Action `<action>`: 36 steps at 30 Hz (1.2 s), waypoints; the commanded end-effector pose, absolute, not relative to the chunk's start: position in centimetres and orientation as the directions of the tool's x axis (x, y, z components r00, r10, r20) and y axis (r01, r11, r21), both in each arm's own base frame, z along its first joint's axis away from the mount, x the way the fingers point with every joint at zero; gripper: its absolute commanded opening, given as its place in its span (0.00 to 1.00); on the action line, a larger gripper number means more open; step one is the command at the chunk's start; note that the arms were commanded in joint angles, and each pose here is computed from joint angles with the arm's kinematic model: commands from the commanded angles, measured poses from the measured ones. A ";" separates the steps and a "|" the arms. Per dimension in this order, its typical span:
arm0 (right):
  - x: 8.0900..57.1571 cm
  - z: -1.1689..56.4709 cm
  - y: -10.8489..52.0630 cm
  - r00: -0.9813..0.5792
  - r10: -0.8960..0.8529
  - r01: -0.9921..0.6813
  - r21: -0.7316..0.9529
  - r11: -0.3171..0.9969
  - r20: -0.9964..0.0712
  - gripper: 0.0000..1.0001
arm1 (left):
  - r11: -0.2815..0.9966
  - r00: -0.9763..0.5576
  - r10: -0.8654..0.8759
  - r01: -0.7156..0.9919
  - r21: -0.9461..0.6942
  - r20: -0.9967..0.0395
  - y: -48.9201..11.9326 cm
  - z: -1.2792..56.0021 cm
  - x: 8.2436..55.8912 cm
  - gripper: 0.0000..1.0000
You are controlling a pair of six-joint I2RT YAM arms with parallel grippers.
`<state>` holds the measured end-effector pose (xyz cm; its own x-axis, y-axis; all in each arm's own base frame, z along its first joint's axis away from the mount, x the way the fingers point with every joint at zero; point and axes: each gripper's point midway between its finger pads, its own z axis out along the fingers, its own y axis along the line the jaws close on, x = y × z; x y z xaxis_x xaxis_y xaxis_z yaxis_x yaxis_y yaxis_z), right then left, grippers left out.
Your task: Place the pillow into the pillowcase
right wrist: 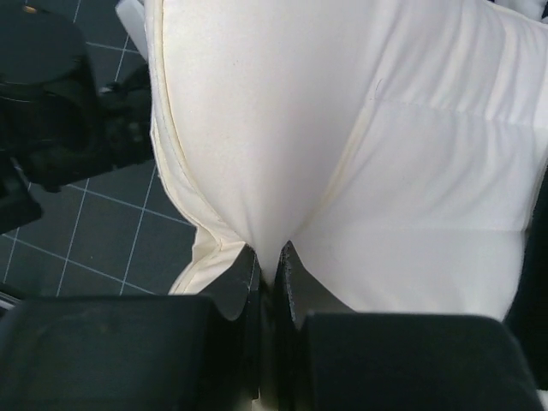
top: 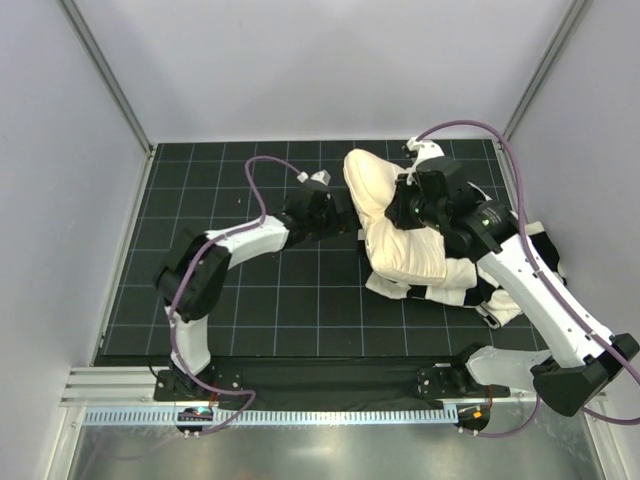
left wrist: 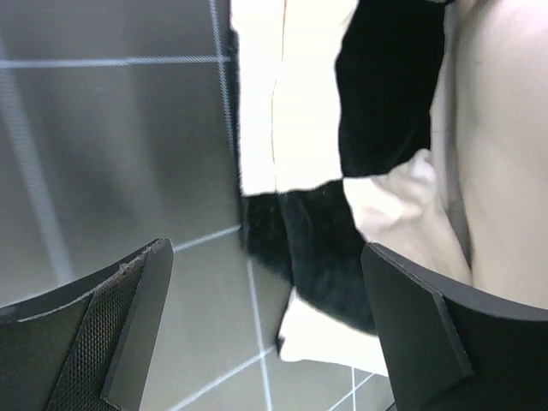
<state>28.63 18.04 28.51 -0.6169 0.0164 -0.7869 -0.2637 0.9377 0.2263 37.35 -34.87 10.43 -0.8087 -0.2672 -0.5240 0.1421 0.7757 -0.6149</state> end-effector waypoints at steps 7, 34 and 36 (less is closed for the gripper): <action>29.8 35.8 17.4 -0.456 0.148 -0.300 0.308 0.903 -0.877 0.04 | 0.720 -0.890 -0.297 0.029 -0.693 -0.346 -41.8 4.6 38.4 0.93; 30.8 34.1 15.7 -0.481 0.150 -0.246 0.298 0.922 -0.864 0.04 | 0.553 -0.756 -0.363 0.296 -0.779 -0.545 -39.2 19.1 36.1 0.00; 30.7 34.2 15.7 -0.480 0.145 -0.255 0.295 0.921 -0.865 0.04 | 0.553 -0.751 -0.366 0.298 -0.778 -0.549 -38.4 19.8 35.2 0.00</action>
